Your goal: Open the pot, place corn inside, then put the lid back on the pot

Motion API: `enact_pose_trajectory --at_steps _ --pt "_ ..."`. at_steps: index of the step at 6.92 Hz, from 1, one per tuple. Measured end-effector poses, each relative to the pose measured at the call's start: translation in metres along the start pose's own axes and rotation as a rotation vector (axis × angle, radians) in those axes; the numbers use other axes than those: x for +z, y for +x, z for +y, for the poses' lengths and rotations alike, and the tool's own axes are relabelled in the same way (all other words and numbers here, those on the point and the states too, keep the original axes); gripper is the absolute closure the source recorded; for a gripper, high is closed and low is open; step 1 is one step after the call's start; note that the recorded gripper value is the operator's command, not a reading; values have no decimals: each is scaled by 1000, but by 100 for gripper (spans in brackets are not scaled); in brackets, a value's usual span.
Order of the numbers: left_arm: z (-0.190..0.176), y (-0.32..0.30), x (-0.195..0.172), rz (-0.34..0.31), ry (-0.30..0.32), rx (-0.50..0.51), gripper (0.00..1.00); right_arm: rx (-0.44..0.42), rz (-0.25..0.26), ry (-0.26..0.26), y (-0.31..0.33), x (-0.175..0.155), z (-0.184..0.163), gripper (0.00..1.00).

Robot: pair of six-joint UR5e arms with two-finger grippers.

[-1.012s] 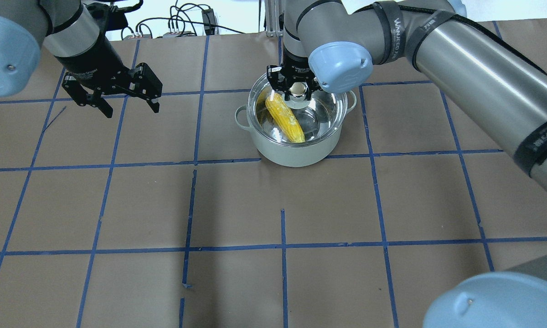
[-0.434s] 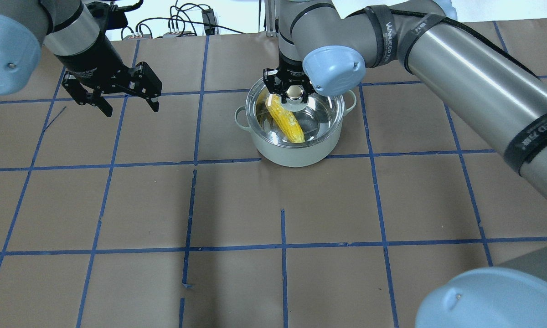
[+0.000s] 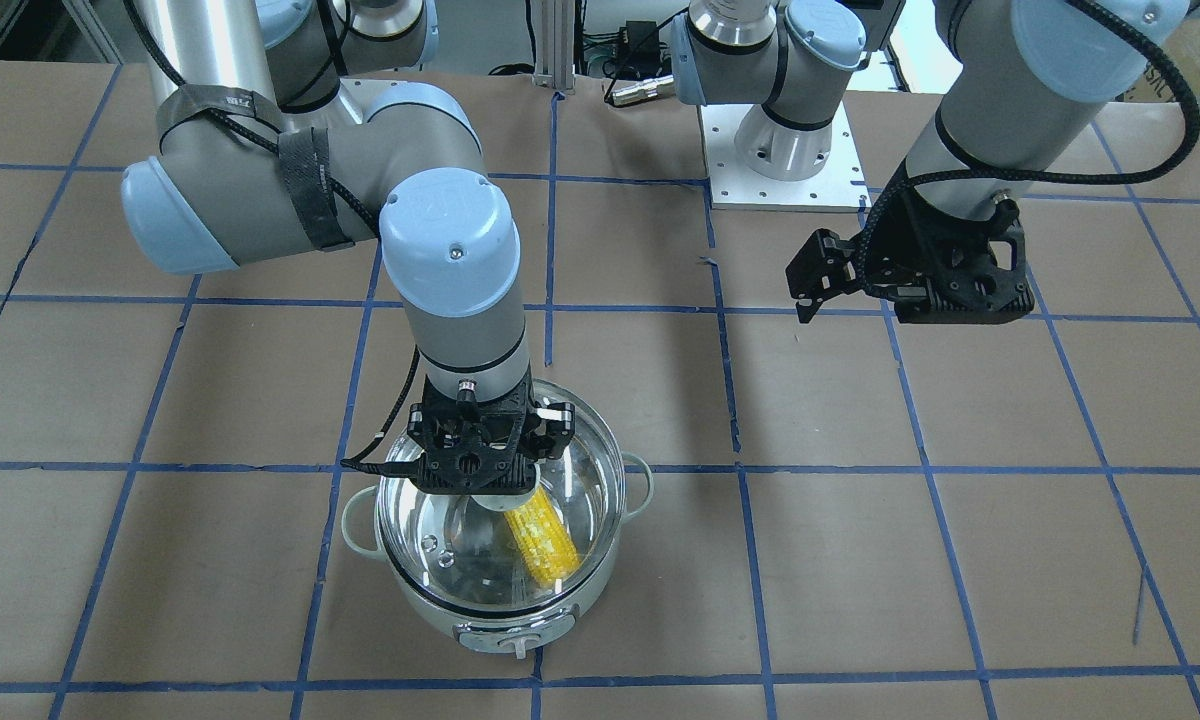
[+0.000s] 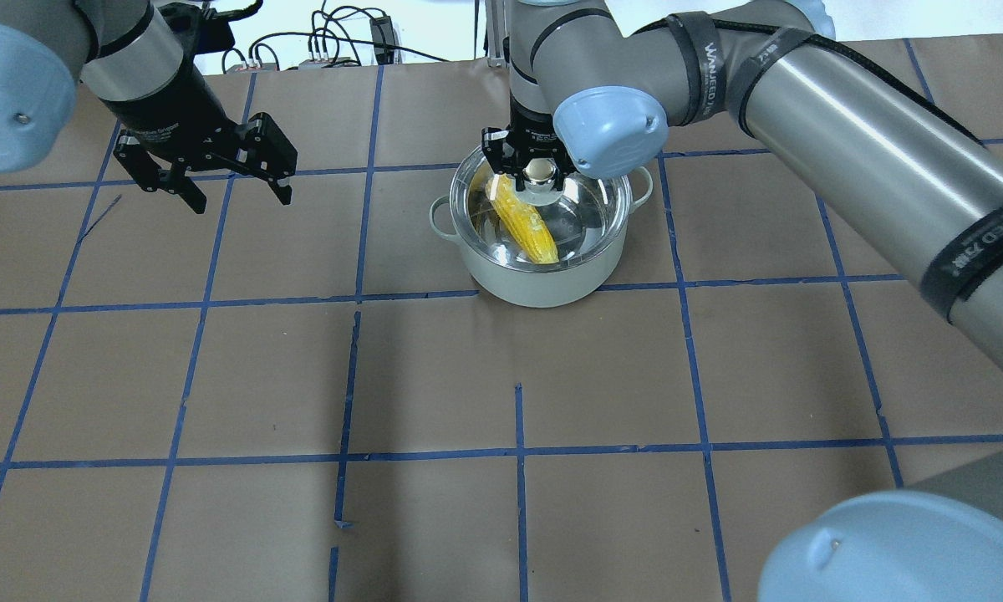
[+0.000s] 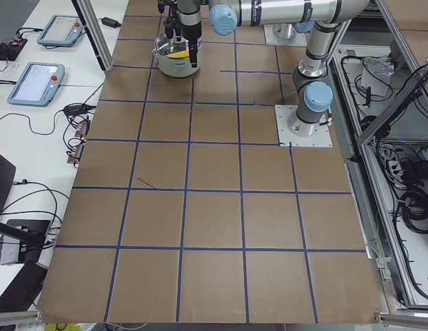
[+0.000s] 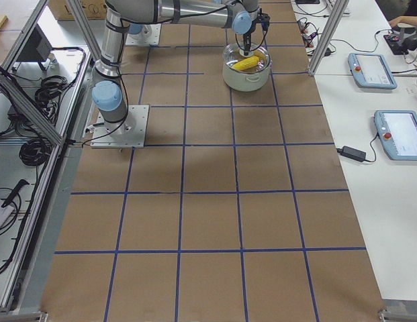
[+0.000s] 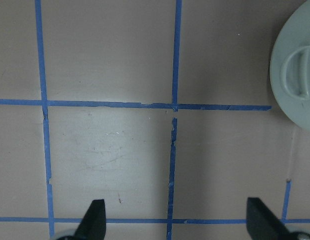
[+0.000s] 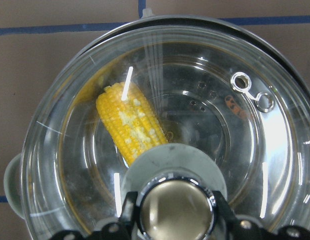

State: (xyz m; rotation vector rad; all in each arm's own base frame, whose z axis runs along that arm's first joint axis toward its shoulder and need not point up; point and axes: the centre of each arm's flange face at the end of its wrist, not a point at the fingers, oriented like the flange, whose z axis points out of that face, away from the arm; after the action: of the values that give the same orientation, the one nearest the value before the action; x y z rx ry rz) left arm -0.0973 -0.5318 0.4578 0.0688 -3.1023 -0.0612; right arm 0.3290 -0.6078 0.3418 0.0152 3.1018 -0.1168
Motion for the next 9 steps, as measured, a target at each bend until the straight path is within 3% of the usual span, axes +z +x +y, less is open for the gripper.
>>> enact_pose_trajectory --at_steps 3,4,5,9 --pt "-1 0 0 0 0 0 0 -11 12 12 -3 2 -12 68" --pt "-1 0 0 0 0 0 0 -13 14 13 -3 2 -15 52" --pt "-1 0 0 0 0 0 0 -13 14 13 -3 2 -16 1" --pt "-1 0 0 -1 -1 0 0 -3 9 10 2 -6 -16 0"
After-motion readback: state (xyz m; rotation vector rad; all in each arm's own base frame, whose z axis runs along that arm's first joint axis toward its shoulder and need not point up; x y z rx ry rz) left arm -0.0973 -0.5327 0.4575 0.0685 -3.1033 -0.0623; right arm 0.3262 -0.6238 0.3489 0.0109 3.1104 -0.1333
